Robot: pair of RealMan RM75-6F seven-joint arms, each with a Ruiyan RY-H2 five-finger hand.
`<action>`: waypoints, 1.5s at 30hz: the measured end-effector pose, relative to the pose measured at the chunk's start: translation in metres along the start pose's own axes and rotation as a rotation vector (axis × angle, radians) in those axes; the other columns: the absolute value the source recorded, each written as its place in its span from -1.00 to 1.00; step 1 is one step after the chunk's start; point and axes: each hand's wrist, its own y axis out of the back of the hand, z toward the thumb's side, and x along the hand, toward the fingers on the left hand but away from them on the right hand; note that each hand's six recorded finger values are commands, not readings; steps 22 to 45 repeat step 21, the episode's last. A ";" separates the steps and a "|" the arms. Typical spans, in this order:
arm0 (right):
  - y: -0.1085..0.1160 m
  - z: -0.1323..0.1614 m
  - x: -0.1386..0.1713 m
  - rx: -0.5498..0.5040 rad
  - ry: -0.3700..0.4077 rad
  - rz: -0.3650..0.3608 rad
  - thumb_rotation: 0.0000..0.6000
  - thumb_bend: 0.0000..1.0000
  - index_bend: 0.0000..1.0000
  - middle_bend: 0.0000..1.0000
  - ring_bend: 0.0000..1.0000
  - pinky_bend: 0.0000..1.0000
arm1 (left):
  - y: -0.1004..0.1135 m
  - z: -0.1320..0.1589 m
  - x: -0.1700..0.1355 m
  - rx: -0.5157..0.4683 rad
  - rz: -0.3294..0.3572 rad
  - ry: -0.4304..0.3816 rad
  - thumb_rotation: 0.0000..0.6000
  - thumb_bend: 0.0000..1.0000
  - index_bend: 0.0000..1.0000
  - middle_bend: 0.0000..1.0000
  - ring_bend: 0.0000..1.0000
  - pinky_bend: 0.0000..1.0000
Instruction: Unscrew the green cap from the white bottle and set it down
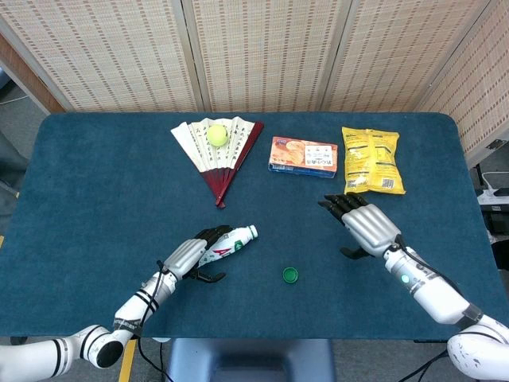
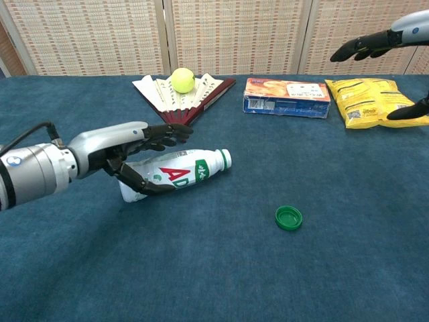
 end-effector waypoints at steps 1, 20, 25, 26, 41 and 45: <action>0.001 -0.002 0.002 0.002 -0.005 -0.006 1.00 -0.64 -1.00 -1.00 -1.00 -1.00 | 0.003 0.002 -0.001 -0.007 0.004 -0.005 1.00 -0.43 -1.00 -1.00 -1.00 -1.00; -0.090 -0.087 0.148 0.039 -0.412 -0.314 1.00 -0.64 -1.00 -1.00 -1.00 -1.00 | 0.071 -0.108 -0.239 0.687 0.569 0.286 1.00 -0.29 -1.00 -1.00 -1.00 -1.00; -0.093 -0.085 0.150 0.048 -0.406 -0.327 1.00 -0.64 -1.00 -1.00 -1.00 -1.00 | 0.070 -0.111 -0.247 0.736 0.568 0.302 1.00 -0.29 -1.00 -1.00 -1.00 -1.00; -0.093 -0.085 0.150 0.048 -0.406 -0.327 1.00 -0.64 -1.00 -1.00 -1.00 -1.00 | 0.070 -0.111 -0.247 0.736 0.568 0.302 1.00 -0.29 -1.00 -1.00 -1.00 -1.00; -0.093 -0.085 0.150 0.048 -0.406 -0.327 1.00 -0.64 -1.00 -1.00 -1.00 -1.00 | 0.070 -0.111 -0.247 0.736 0.568 0.302 1.00 -0.29 -1.00 -1.00 -1.00 -1.00; -0.093 -0.085 0.150 0.048 -0.406 -0.327 1.00 -0.64 -1.00 -1.00 -1.00 -1.00 | 0.070 -0.111 -0.247 0.736 0.568 0.302 1.00 -0.29 -1.00 -1.00 -1.00 -1.00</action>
